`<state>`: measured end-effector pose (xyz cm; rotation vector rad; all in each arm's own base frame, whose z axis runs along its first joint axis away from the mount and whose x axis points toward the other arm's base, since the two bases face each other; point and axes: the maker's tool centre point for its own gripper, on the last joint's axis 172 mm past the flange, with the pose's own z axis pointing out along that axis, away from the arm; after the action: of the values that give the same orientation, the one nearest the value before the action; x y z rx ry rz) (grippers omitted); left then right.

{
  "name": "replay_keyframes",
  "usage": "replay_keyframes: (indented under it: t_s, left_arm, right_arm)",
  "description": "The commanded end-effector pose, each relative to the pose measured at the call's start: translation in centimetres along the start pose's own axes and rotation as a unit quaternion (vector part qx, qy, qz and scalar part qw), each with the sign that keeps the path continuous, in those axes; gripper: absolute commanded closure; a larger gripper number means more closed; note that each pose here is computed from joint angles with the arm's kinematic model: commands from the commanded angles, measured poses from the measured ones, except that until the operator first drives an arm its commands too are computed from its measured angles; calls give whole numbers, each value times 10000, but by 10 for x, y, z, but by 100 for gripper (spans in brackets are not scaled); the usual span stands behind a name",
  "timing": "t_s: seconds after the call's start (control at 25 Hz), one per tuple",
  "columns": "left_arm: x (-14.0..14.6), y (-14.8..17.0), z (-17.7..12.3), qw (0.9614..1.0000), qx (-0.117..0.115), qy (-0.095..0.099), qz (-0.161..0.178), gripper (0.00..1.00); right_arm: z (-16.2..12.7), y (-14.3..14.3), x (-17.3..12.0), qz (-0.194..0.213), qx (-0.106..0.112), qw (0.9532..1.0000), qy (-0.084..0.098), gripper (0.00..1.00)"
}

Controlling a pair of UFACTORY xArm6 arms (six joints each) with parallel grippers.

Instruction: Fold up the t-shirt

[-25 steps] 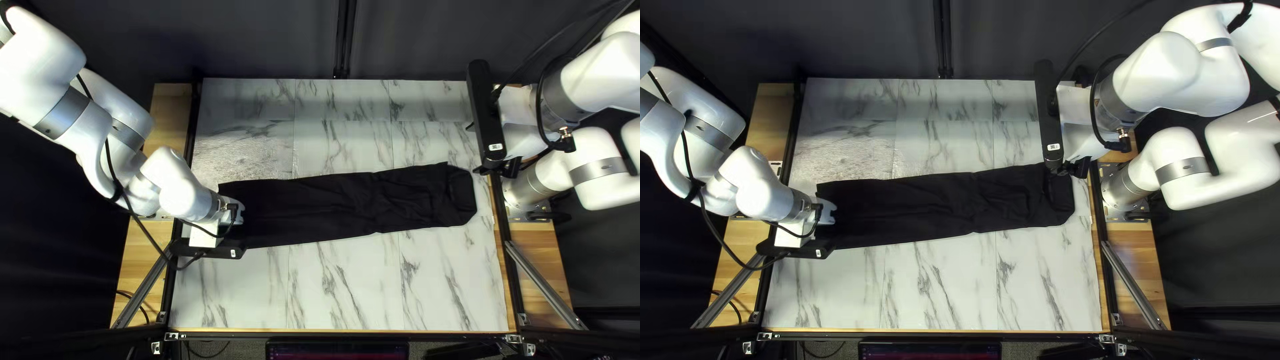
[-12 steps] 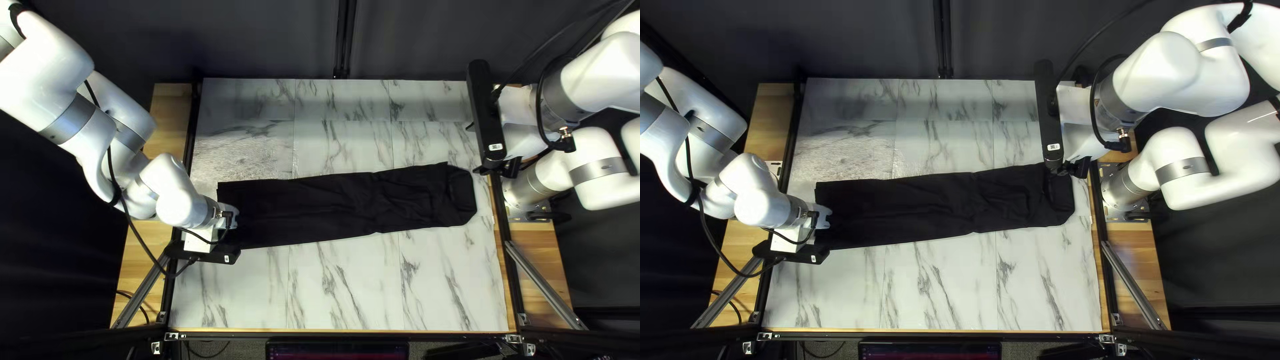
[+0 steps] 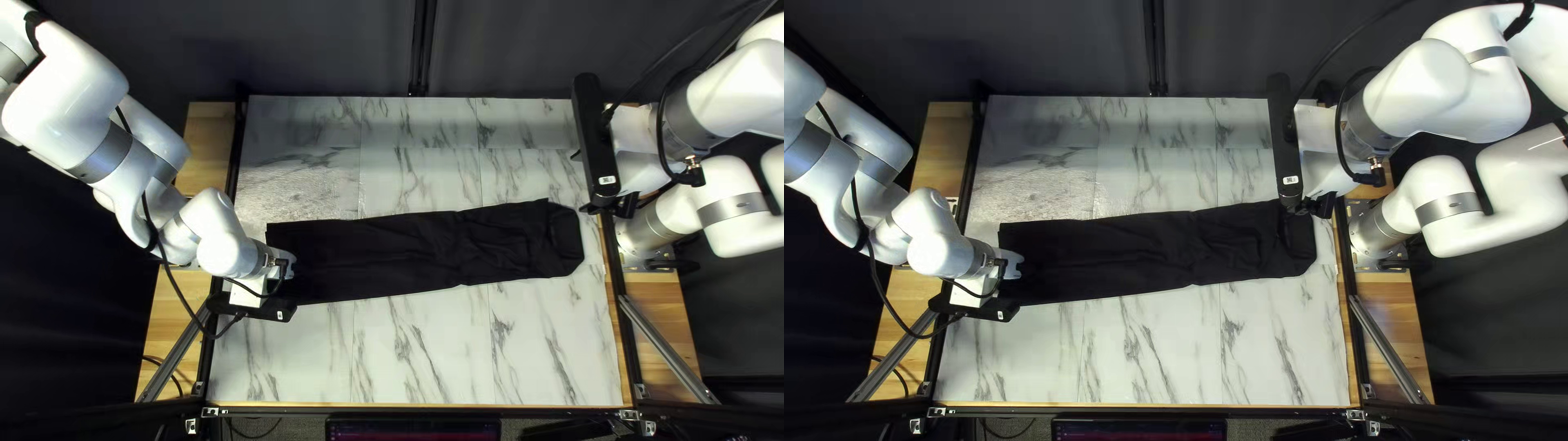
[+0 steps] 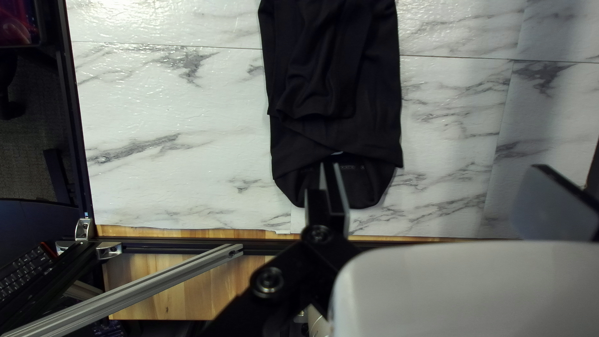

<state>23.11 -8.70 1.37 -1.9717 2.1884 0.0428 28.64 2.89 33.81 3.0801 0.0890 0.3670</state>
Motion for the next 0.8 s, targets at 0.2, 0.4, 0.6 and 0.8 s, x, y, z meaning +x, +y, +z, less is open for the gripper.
replay_keyframes:
  t_s: [0.2,0.4,0.6,0.8]
  left_arm:
    - [0,1,2,10000,-39,43,5,92]
    - [-1,1,3,10000,-65,69,26,100]
    - [-1,-9,-10,10000,-53,19,71,100]
    - [-3,-41,-41,9997,55,-173,143,100]
  right_arm:
    - [0,0,0,0,0,10000,0,0]
    - [0,0,0,0,0,10000,0,0]
    - [0,0,0,0,0,10000,0,0]
    - [0,0,0,0,0,10000,0,0]
